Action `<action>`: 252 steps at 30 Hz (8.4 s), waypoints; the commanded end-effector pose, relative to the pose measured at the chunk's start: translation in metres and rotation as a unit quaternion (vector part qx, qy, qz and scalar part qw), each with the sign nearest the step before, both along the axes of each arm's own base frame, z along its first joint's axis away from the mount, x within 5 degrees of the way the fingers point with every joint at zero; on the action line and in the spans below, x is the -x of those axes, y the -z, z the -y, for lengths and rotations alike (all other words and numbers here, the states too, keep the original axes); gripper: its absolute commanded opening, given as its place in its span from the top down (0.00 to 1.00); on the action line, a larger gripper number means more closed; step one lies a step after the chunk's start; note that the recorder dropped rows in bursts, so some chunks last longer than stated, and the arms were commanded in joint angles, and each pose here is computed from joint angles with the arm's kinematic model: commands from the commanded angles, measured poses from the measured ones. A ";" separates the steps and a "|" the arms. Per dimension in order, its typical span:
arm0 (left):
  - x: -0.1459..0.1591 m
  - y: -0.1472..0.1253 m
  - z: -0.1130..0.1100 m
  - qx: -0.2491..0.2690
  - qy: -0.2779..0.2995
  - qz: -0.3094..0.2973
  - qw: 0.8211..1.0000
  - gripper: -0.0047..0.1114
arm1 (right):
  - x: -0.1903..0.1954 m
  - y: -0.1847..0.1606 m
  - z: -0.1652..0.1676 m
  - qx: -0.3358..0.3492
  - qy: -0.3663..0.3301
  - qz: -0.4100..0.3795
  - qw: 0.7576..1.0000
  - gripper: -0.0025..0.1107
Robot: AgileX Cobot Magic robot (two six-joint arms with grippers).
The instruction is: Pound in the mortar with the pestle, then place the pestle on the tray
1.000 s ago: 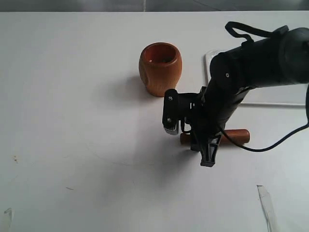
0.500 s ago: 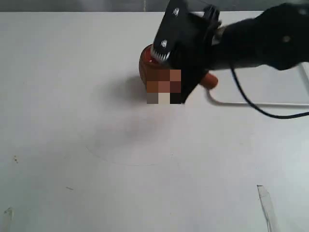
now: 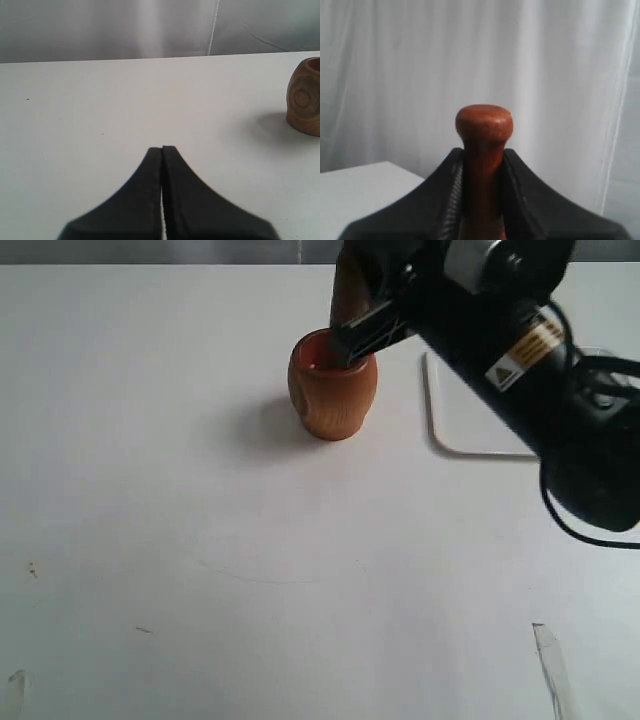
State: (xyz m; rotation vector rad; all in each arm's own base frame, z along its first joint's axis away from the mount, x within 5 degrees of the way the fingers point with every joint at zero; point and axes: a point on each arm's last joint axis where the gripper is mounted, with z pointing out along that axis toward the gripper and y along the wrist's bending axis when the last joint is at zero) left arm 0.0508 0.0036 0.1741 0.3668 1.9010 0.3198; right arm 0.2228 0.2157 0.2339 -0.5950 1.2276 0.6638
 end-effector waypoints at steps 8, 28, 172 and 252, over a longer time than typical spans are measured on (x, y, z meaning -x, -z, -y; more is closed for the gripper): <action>0.000 0.000 0.001 0.007 0.003 0.002 1.000 0.96 | -0.042 0.027 -0.025 0.007 0.043 0.002 0.999 0.98; 0.000 0.000 0.001 0.007 0.003 0.002 1.000 0.96 | -0.060 0.010 -0.036 -0.055 0.026 -0.005 0.998 0.98; 0.000 0.000 0.001 0.007 0.003 0.002 1.000 0.96 | 0.004 -0.066 0.169 0.522 0.372 -0.015 0.767 0.98; 0.000 0.000 0.001 0.007 0.003 0.002 1.000 0.96 | 0.181 0.052 0.182 0.266 0.097 -0.088 0.955 0.98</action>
